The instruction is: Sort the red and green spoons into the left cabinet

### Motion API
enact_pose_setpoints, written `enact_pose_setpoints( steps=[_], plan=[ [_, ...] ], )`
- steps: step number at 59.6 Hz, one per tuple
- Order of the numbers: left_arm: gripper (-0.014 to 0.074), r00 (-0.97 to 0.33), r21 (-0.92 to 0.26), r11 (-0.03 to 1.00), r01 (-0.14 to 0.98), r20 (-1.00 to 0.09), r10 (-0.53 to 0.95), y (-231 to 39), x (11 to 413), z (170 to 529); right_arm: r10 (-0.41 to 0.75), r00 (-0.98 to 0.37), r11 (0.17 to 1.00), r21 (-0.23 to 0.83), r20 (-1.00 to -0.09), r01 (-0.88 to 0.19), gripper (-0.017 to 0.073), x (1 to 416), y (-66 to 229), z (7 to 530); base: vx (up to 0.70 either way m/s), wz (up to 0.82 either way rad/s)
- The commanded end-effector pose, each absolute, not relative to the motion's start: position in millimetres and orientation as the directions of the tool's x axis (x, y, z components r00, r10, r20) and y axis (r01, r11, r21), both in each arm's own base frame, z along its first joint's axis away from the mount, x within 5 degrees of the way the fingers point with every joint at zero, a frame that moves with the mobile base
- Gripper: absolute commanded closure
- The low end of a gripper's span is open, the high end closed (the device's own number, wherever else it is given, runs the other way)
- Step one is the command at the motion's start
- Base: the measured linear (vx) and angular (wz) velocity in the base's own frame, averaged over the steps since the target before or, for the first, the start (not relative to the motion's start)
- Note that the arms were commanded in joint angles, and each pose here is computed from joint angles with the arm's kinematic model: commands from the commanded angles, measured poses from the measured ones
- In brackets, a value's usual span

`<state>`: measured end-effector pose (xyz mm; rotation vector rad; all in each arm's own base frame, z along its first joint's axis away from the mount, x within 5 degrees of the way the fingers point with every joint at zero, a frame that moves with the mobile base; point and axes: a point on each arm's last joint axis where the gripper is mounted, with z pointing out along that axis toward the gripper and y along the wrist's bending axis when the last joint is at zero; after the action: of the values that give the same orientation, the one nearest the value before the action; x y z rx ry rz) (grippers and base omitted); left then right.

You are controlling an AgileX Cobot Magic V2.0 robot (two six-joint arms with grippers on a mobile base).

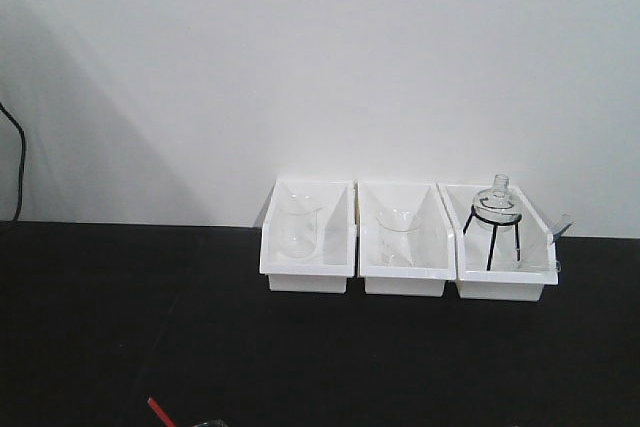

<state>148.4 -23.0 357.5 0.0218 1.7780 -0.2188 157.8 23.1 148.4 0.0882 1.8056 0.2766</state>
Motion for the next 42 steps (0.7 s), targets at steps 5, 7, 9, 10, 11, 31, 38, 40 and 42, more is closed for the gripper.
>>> enact_pose_setpoints(
  steps=[5,7,9,10,11,31,38,40,42],
  plan=[
    [0.0050,-0.110,-0.141,0.980,0.142,-0.986,-0.126,-22.5,148.6,376.7,0.249,-0.188,0.950,0.277,-0.950,-0.143,0.0041,165.2,28.0,144.9,0.00,0.00],
    [0.0050,-0.109,-0.137,0.980,0.142,-0.987,-0.122,-22.4,148.6,376.7,0.233,-0.212,0.954,0.266,-0.949,-0.141,0.0041,165.7,28.3,140.4,0.00,0.00],
    [0.0050,-0.109,-0.136,0.981,0.142,-0.987,-0.121,-22.4,148.6,376.7,0.224,-0.232,0.956,0.259,-0.947,-0.136,0.0041,166.0,28.3,136.7,0.00,0.00],
    [0.0050,-0.109,-0.136,0.981,0.142,-0.987,-0.121,-22.4,148.6,376.7,0.223,-0.239,0.956,0.259,-0.945,-0.135,0.0041,166.1,28.4,135.4,0.00,0.00],
    [0.0050,-0.109,-0.136,0.981,0.142,-0.987,-0.121,-22.4,148.6,376.7,0.221,-0.245,0.957,0.258,-0.944,-0.133,0.0041,166.2,28.4,134.3,0.00,0.00],
    [0.0050,-0.113,-0.136,0.981,0.142,-0.986,-0.120,-22.4,148.6,376.3,0.227,-0.229,0.955,0.263,-0.946,-0.137,0.0041,177.6,30.0,135.0,0.00,0.00],
    [0.0050,-0.114,-0.136,0.981,0.142,-0.986,-0.120,-22.4,148.8,376.2,0.237,-0.208,0.953,0.269,-0.949,-0.141,0.0041,183.9,30.9,138.0,0.00,0.00],
    [0.0050,-0.114,-0.136,0.981,0.142,-0.986,-0.120,-22.4,148.8,376.2,0.238,-0.201,0.952,0.269,-0.950,-0.143,0.0041,185.8,31.1,138.9,0.00,0.00],
    [0.0050,-0.114,-0.136,0.981,0.142,-0.986,-0.120,-22.4,148.8,376.2,0.239,-0.198,0.952,0.270,-0.951,-0.145,0.0041,186.7,31.4,139.4,0.00,0.00]
  ],
)
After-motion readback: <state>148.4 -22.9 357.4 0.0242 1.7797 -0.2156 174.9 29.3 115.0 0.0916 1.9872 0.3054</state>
